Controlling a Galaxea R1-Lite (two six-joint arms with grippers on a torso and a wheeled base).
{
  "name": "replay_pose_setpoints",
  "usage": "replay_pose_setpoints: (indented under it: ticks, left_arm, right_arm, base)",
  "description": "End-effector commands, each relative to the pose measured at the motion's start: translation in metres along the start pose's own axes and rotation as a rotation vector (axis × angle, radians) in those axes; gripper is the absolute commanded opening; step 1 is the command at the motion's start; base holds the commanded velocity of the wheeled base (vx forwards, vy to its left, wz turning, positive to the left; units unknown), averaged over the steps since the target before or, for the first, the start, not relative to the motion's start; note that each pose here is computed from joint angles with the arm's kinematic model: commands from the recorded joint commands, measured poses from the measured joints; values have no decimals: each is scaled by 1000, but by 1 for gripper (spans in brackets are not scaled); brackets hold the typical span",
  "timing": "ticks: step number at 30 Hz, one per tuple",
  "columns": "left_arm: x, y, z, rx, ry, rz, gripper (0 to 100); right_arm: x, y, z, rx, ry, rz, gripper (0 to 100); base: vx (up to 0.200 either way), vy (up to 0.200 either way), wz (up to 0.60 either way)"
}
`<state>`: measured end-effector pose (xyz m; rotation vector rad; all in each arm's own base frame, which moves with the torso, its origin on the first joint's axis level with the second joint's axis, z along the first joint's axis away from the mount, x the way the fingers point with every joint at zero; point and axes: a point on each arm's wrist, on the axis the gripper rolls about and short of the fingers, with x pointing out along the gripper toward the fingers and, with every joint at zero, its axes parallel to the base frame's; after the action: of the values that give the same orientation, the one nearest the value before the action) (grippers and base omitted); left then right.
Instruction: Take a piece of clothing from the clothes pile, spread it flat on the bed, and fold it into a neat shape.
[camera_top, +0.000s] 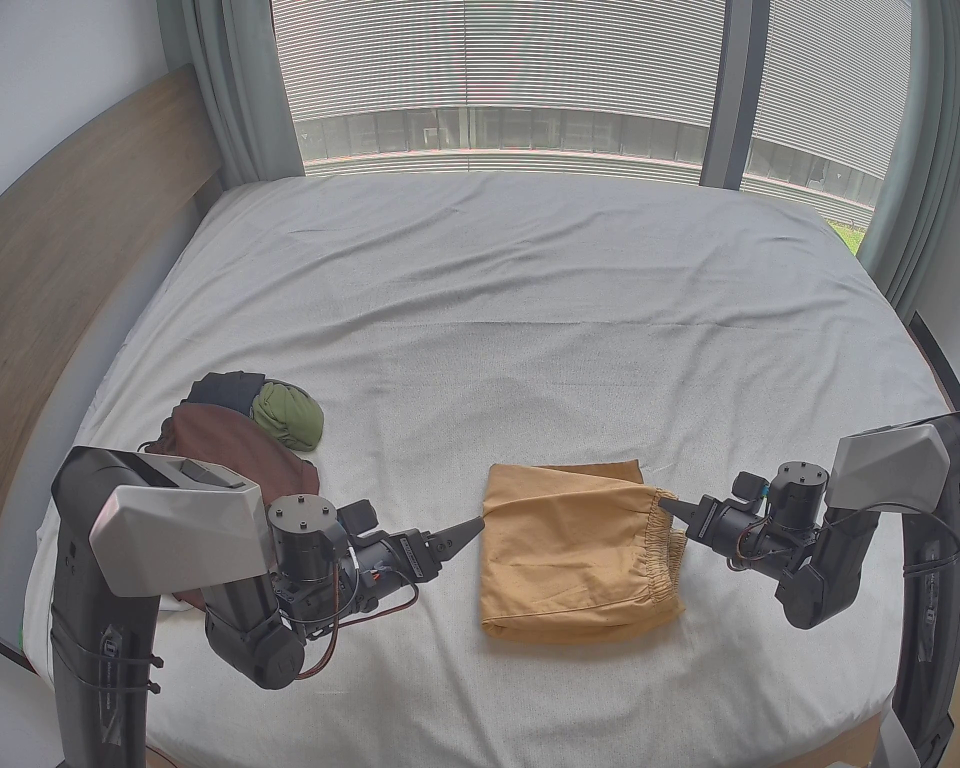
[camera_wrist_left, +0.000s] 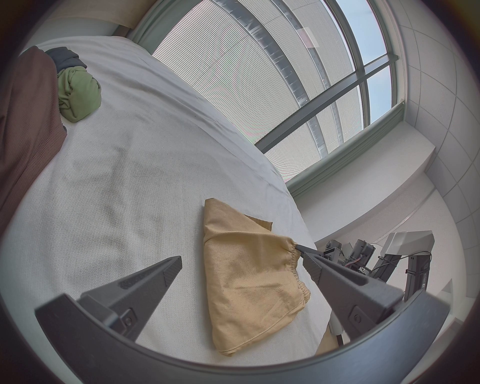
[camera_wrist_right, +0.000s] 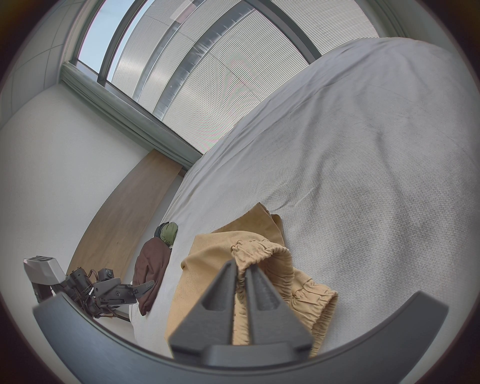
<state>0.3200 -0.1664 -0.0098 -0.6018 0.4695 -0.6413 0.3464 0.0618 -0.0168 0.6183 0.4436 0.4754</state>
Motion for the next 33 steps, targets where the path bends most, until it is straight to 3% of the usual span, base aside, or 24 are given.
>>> replay_pose_setpoints:
  ticks: [1,19,28,33]
  left_arm:
    - [0,1,-1,-1,2,1,100]
    - [1,-1,-1,1,2,-3,100]
    - [1,0,-1,0,3,0,100]
    - [0,-1,-1,1,1,-2,100]
  right_arm:
    - [-1,0,-1,1,5,-1,100]
    - [-31,0,-10,-56,60,-64,100]
    - [-38,4,-44,21,259,-120,100]
    - [-38,3,-48,31,273,-124,100]
  base:
    - [0,0,0]
    - [0,0,0]
    - [0,0,0]
    - [0,0,0]
